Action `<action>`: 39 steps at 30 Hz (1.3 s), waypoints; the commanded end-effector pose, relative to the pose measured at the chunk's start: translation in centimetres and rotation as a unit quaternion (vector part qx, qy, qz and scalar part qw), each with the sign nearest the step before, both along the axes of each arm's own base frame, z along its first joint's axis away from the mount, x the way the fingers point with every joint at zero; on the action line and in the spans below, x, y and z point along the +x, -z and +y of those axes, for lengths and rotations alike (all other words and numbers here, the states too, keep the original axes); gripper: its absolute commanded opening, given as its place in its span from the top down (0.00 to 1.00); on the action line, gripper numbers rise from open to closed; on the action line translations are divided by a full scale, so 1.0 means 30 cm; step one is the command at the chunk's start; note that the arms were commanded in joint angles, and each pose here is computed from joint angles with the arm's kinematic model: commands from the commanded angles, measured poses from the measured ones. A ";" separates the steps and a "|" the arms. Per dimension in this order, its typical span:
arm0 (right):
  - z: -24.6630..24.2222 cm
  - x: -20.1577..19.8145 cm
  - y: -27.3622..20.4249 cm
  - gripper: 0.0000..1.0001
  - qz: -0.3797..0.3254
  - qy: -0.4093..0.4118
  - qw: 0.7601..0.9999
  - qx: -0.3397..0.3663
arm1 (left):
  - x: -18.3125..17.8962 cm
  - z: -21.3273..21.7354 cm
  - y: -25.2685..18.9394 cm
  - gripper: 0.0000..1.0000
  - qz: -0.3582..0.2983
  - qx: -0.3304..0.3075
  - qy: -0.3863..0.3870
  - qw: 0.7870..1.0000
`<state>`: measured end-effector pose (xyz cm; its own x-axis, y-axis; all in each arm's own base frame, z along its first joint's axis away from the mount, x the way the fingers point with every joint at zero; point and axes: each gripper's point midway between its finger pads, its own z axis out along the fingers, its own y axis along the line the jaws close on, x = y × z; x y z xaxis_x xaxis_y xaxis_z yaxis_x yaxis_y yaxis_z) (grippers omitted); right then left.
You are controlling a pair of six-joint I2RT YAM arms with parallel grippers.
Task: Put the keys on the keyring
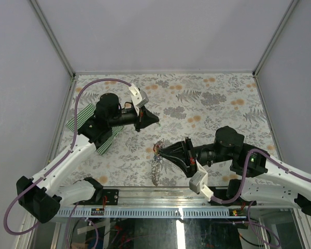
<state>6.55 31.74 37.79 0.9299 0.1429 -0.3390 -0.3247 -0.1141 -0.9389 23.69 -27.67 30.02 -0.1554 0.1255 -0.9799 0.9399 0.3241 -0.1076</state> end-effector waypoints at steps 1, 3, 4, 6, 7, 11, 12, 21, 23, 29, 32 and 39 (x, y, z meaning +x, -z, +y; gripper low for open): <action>-0.006 0.018 -0.125 1.00 -0.045 0.022 0.998 0.043 | 0.030 0.003 -0.060 1.00 -0.041 -0.014 -0.011 0.999; -0.001 0.047 -0.097 1.00 -0.043 0.044 0.998 0.028 | 0.043 0.011 -0.034 1.00 -0.031 -0.007 -0.023 0.999; -0.001 0.064 -0.078 1.00 -0.040 0.057 0.997 0.021 | 0.050 0.017 -0.014 1.00 -0.023 -0.003 -0.031 0.999; -0.012 0.100 -0.039 1.00 -0.035 0.089 0.995 0.012 | 0.063 0.028 0.043 1.00 0.002 0.006 -0.050 0.999; -0.021 0.115 -0.014 1.00 -0.027 0.104 0.994 0.009 | 0.071 0.034 0.074 1.00 0.018 0.010 -0.063 0.998; -0.072 0.164 0.055 1.00 0.015 0.163 0.987 0.011 | 0.084 0.043 0.230 1.00 0.098 0.023 -0.099 0.990; -0.083 0.169 0.074 1.00 0.029 0.171 0.985 0.011 | 0.082 0.040 0.271 1.00 0.121 0.027 -0.101 0.987; -0.151 0.192 0.214 1.00 0.089 0.220 0.971 -0.019 | 0.055 0.011 0.589 1.00 0.280 0.051 -0.115 0.952; -0.157 0.190 0.228 1.00 0.093 0.221 0.971 -0.022 | 0.068 0.032 0.650 1.00 0.297 0.070 -0.143 0.942; -0.165 0.186 0.251 1.00 0.101 0.222 0.969 -0.030 | 0.080 0.073 0.798 0.91 0.326 0.135 -0.192 0.916; -0.168 0.180 0.251 1.00 0.105 0.219 0.969 -0.031 | 0.083 0.066 0.793 0.79 0.318 0.139 -0.193 0.918; -0.172 0.166 0.243 0.99 0.128 0.214 0.968 -0.028 | 0.125 0.051 0.554 0.63 0.210 0.100 -0.179 0.956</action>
<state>11.79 26.68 27.50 0.7932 -0.3123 -0.5228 -0.5652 -0.0580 -0.8229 25.24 -25.27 6.69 -0.7667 0.1917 -0.6127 0.5387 0.7114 -0.4515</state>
